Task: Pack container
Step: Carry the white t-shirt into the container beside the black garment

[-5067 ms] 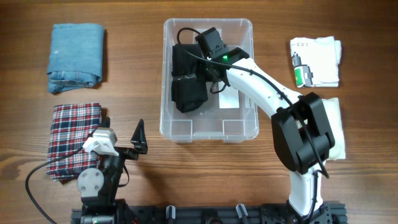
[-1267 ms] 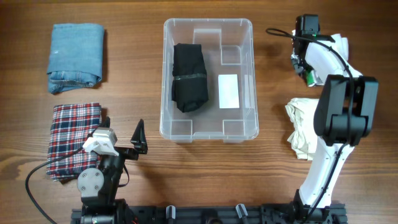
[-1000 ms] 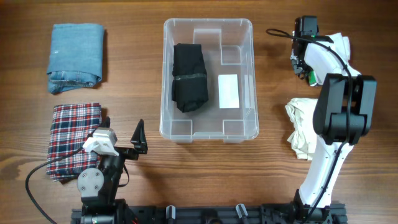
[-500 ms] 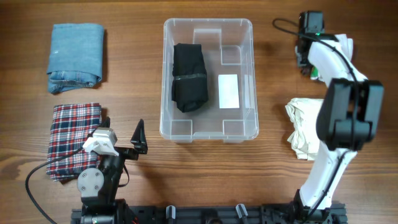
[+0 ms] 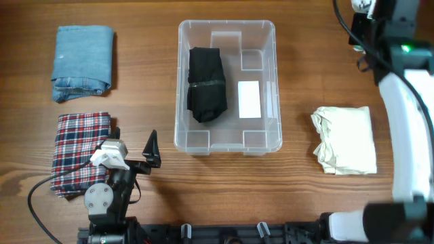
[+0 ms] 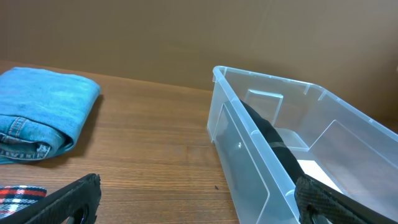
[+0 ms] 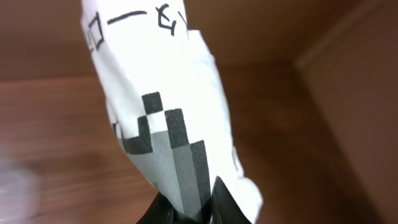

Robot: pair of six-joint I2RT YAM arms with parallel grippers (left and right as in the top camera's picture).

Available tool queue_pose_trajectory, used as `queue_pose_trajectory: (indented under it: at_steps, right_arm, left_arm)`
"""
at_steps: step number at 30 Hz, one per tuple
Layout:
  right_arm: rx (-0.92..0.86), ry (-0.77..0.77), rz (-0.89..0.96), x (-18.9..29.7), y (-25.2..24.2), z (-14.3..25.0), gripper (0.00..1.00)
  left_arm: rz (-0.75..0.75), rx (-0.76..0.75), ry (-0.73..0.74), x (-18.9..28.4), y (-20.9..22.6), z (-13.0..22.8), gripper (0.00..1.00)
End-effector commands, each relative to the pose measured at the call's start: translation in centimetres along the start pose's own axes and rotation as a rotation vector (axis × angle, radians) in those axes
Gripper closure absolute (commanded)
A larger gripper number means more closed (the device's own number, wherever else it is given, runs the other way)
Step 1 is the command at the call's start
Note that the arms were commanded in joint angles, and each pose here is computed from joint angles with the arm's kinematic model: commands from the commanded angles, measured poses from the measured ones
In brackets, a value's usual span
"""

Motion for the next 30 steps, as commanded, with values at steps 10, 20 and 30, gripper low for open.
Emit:
queue_pose_trajectory:
  at_steps: [10,20,30]
  right_arm:
    - [-0.292,0.133,-0.672,12.5,7.6,0.9,0.96]
    - [-0.420,0.393,-0.841,10.3,13.7,3.0,0.95]
    - [-0.475,0.683,-0.838,5.3,20.6,8.2,0.96]
  left_arm:
    - [-0.016,-0.018,0.007,0.0,0.2,0.2,0.00]
    - [-0.016,-0.017,0.007,0.0,0.2,0.2,0.00]
    - [-0.016,-0.018,0.007,0.0,0.2,0.2,0.00]
Point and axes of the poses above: each gripper's point midway between its finger pads, its own x axis back along the fingers, its own y axis along the line the jaws close on, z = x × y, the point moved 6 cm from there along x, back along the fingers, and after that the axes turned 13 degrees about -x, right-handed, at the moved point
